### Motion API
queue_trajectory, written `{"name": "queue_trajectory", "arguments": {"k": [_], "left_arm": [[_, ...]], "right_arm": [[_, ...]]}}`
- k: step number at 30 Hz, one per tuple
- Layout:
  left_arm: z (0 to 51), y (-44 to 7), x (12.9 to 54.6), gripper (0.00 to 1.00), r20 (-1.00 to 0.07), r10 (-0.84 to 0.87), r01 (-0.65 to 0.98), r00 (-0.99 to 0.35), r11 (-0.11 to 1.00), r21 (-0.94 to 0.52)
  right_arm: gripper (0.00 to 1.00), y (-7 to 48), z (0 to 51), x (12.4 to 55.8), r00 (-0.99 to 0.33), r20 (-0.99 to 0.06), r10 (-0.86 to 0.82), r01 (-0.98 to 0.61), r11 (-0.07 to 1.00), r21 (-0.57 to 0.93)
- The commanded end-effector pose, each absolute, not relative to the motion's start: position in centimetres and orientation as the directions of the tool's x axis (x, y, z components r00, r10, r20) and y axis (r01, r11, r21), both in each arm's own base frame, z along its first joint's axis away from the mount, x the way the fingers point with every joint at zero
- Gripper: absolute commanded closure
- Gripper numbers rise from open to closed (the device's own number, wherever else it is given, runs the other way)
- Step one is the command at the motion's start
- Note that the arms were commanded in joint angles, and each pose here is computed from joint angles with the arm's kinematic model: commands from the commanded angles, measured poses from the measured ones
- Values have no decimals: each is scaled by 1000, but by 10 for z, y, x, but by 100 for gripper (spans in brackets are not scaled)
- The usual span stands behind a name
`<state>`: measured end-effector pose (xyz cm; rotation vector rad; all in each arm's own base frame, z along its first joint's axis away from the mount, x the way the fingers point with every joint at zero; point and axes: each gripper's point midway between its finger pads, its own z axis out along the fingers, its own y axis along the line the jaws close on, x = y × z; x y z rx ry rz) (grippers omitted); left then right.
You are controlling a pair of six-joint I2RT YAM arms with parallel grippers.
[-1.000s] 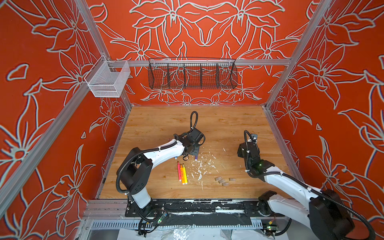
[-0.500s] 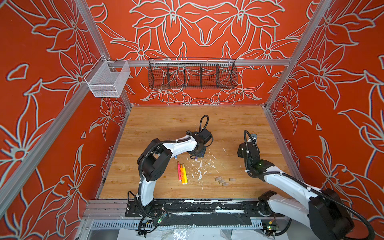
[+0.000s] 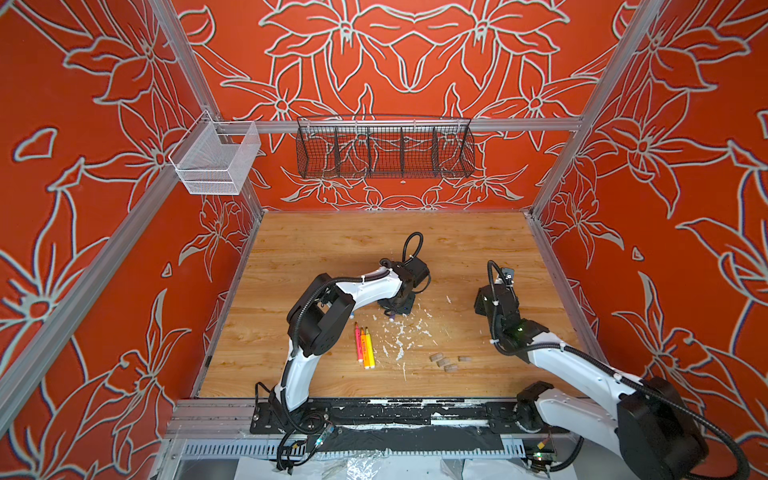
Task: Insert the pens into the pen caps
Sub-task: 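Move the left gripper over the purple marker and close on its end, then lift the purple marker upright with the left gripper while the right gripper approaches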
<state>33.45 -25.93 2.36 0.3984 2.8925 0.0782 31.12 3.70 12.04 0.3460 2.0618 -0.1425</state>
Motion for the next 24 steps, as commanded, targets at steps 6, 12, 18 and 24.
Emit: {"name": "queue_trajectory", "arguments": {"k": [6, 12, 18, 24], "left_arm": [[7, -250, 321, 97, -126, 279, 265, -952, 957, 115], [37, -265, 322, 99, -257, 302, 313, -918, 950, -1], [77, -270, 319, 100, -421, 288, 357, -860, 929, -95], [113, -275, 311, 100, -548, 257, 413, -796, 892, -182]], "right_arm": [[37, 38, 129, 316, -442, -876, 195, 306, 950, 57], [37, 37, 130, 316, -438, -877, 196, 309, 949, 58], [36, 35, 131, 316, -431, -880, 200, 322, 945, 58], [37, 35, 146, 305, -456, -827, 329, 382, 912, 152]]}}
